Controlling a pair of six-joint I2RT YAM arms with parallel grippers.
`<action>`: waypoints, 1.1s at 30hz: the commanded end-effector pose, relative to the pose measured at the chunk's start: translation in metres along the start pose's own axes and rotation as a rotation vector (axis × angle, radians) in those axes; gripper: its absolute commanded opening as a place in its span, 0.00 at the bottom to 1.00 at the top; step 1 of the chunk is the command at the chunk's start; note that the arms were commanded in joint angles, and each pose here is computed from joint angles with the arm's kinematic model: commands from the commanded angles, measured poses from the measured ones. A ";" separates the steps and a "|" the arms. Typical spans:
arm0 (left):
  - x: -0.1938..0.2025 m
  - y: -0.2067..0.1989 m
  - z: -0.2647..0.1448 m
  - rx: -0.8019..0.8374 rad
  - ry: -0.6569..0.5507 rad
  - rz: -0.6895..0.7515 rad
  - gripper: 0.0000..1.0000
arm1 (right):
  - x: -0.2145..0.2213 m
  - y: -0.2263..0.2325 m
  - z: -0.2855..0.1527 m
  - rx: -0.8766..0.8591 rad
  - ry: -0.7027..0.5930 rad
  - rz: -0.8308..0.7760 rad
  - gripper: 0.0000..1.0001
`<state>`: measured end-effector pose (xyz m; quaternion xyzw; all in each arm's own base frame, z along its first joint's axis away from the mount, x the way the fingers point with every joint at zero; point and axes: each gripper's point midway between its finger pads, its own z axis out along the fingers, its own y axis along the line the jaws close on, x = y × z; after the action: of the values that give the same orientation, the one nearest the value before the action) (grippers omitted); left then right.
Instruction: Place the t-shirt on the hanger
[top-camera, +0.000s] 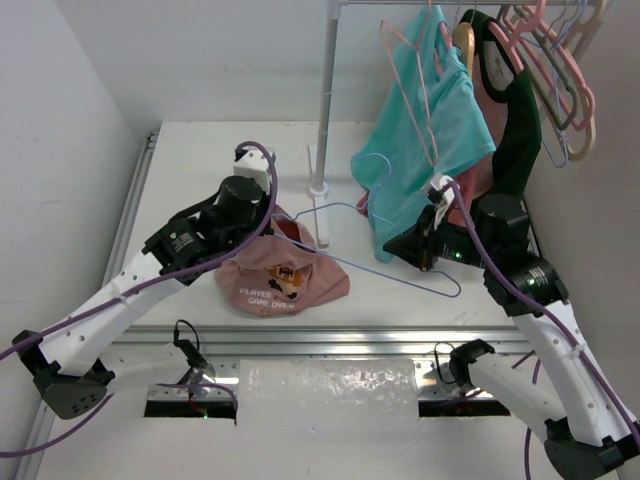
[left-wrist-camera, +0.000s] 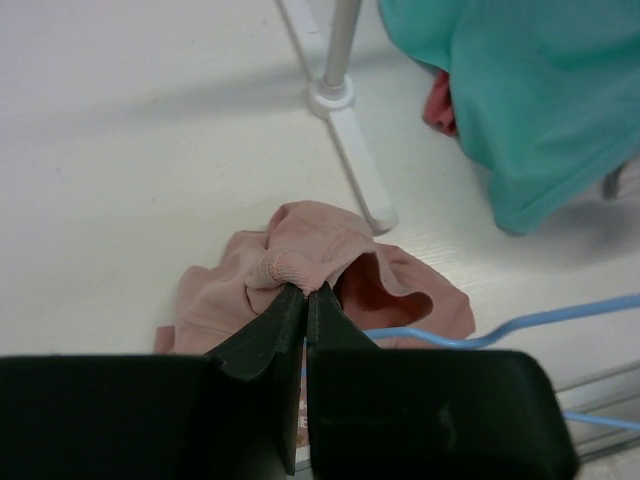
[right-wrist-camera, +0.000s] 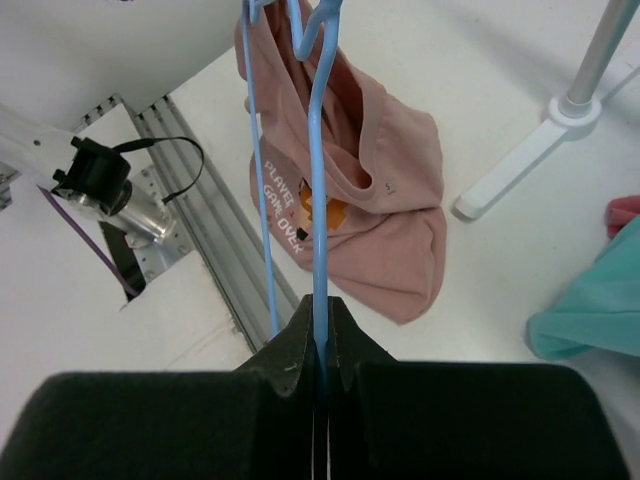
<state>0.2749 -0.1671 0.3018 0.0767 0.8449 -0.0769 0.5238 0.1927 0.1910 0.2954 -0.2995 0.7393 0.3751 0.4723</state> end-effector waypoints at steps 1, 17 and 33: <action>-0.027 0.019 -0.007 -0.106 -0.086 -0.064 0.00 | -0.018 0.000 -0.009 0.038 -0.039 -0.063 0.00; -0.027 -0.007 -0.015 0.067 -0.084 -0.063 0.00 | -0.018 0.017 0.004 -0.113 -0.029 -0.040 0.00; -0.025 0.028 -0.002 -0.189 -0.058 -0.066 0.00 | -0.019 0.047 -0.005 -0.266 -0.009 -0.052 0.00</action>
<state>0.2834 -0.1571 0.2985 0.0454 0.8527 -0.0365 0.5191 0.1730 0.2103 0.3014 -0.3420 0.7114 0.4465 0.4215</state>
